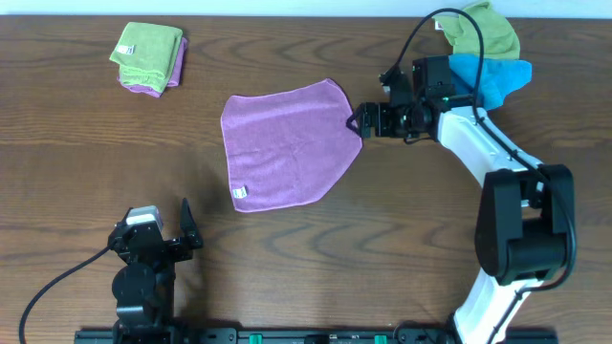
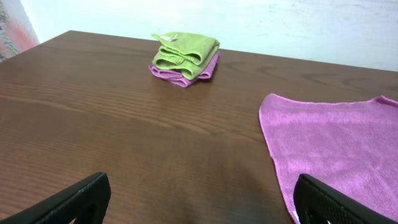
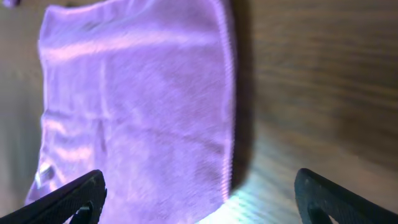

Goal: Fold the cloth

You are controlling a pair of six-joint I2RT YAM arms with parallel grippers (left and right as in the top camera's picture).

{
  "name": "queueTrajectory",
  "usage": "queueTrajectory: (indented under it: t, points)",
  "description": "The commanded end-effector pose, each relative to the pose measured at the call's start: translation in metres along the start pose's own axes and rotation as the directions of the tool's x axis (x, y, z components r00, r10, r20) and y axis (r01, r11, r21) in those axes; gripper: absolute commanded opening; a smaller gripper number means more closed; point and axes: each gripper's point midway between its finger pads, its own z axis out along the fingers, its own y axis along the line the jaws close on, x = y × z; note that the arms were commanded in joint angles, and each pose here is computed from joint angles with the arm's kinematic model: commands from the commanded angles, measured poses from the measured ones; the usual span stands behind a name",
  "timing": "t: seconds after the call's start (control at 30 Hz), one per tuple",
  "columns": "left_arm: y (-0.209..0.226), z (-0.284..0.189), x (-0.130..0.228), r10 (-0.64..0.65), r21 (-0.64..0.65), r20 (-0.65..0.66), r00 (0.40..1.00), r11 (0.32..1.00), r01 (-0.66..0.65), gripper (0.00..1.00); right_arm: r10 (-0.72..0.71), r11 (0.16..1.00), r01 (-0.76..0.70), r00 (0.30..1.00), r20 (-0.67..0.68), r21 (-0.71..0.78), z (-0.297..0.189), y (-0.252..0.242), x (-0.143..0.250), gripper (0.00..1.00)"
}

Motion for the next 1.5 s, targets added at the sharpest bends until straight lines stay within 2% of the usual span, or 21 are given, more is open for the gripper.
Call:
queueTrajectory:
  t: [0.0, 0.37, 0.57, 0.77, 0.87, 0.97, 1.1, 1.17, 1.23, 1.27, 1.33, 1.4, 1.47]
  points:
    - [0.005, 0.003, 0.012, 0.008, -0.022, -0.027, 1.0, 1.0, -0.009, 0.95, -0.012, 0.997, 0.006, 0.997, -0.071, -0.082, 0.016, 0.005, 0.018, 0.97]
    - [0.005, 0.003, 0.012, 0.008, -0.022, -0.027, 1.0, 1.0, -0.009, 0.95, 0.045, 0.96, -0.09, 0.984, -0.172, -0.264, 0.05, 0.01, 0.045, 0.96]
    - [0.005, 0.003, 0.012, 0.008, -0.022, -0.027, 1.0, 1.0, -0.009, 0.95, 0.052, 0.917, -0.171, 0.947, -0.317, -0.359, 0.046, 0.045, 0.079, 0.93]
    - [0.005, 0.003, 0.012, 0.008, -0.022, -0.027, 1.0, 1.0, -0.009, 0.95, 0.015, 0.845, -0.212, 0.927, -0.375, -0.492, 0.035, 0.086, 0.091, 0.89]
    - [0.005, 0.003, 0.012, 0.008, -0.022, -0.027, 1.0, 1.0, -0.009, 0.95, 0.008, 0.832, -0.222, 0.921, -0.389, -0.509, 0.023, 0.1, 0.093, 0.89]
    - [0.005, 0.003, 0.012, 0.008, -0.022, -0.027, 1.0, 1.0, -0.009, 0.95, -0.006, 0.832, -0.203, 0.928, -0.374, -0.517, 0.003, 0.114, 0.088, 0.89]
    - [0.005, 0.003, 0.012, 0.008, -0.022, -0.027, 1.0, 1.0, -0.009, 0.95, -0.056, 0.826, -0.113, 0.958, -0.28, -0.552, -0.044, 0.145, 0.07, 0.94]
    - [0.005, 0.003, 0.012, 0.008, -0.022, -0.027, 1.0, 1.0, -0.009, 0.95, -0.082, 0.815, -0.052, 0.975, -0.204, -0.577, -0.067, 0.161, 0.056, 0.98]
    - [0.005, 0.003, 0.012, 0.008, -0.022, -0.027, 1.0, 1.0, -0.009, 0.95, -0.139, 0.803, 0.063, 0.987, -0.082, -0.593, -0.084, 0.173, 0.037, 0.97]
    - [0.005, 0.003, 0.012, 0.008, -0.022, -0.027, 1.0, 1.0, -0.009, 0.95, -0.157, 0.841, 0.122, 0.987, -0.022, -0.527, -0.085, 0.167, 0.027, 0.96]
    - [0.005, 0.003, 0.012, 0.008, -0.022, -0.027, 1.0, 1.0, -0.009, 0.95, -0.09, 0.941, 0.078, 0.996, -0.024, -0.331, -0.077, 0.137, 0.021, 0.97]
    - [0.005, 0.003, 0.012, 0.008, -0.022, -0.027, 1.0, 1.0, -0.009, 0.95, -0.042, 0.976, 0.025, 0.996, -0.075, -0.217, -0.07, 0.116, 0.032, 0.97]
    - [0.005, 0.003, 0.012, 0.008, -0.022, -0.027, 1.0, 1.0, -0.009, 0.96, -0.007, 0.986, -0.019, 0.989, -0.151, -0.167, -0.064, 0.105, 0.049, 0.94]
